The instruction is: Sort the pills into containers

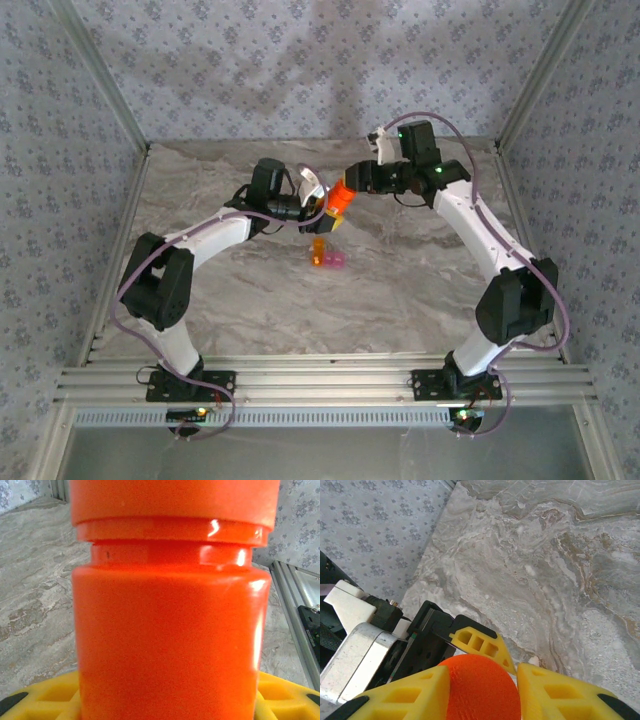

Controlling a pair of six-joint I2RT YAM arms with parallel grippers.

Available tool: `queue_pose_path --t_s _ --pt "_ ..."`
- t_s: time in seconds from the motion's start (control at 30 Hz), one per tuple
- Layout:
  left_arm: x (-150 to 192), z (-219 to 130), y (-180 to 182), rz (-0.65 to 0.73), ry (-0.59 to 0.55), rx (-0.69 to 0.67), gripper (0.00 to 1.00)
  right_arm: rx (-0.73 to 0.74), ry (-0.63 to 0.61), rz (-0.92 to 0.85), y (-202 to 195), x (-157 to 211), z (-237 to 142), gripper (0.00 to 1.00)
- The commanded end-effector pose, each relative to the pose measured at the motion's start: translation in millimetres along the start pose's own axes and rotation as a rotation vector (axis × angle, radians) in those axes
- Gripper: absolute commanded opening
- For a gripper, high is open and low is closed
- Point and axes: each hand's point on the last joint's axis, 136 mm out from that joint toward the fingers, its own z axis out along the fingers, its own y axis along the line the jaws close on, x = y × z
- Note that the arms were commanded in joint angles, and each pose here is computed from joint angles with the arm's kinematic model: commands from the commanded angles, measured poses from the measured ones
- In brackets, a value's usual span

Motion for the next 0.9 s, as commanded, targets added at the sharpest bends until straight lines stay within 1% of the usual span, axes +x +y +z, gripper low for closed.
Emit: queue_pose_path --t_s 0.0,0.13,0.33,0.47,0.7,0.87 --pt "-40.4 -9.0 -11.6 0.104 -0.088 0.014 0.0 -0.007 0.143 0.021 3.2 39.2 8.8 0.41" --pt "-40.4 -9.9 -12.4 0.102 -0.087 0.013 0.0 -0.028 0.092 0.036 5.3 28.3 -1.8 0.45" --pt "-40.5 -10.6 -13.2 0.106 -0.087 0.014 0.0 -0.071 -0.011 0.024 17.5 1.7 -27.2 0.61" --pt "-40.8 -11.0 -13.4 0.109 -0.088 0.016 0.0 -0.084 -0.06 0.01 23.1 -8.3 -42.1 0.69" --pt "-43.1 -12.6 -17.6 0.112 -0.09 0.031 0.0 -0.126 -0.098 -0.02 11.6 -21.6 -52.2 0.79" --pt "-43.4 -12.7 -21.9 0.109 -0.083 0.056 0.0 -0.18 -0.047 -0.064 14.8 -19.7 -46.8 0.83"
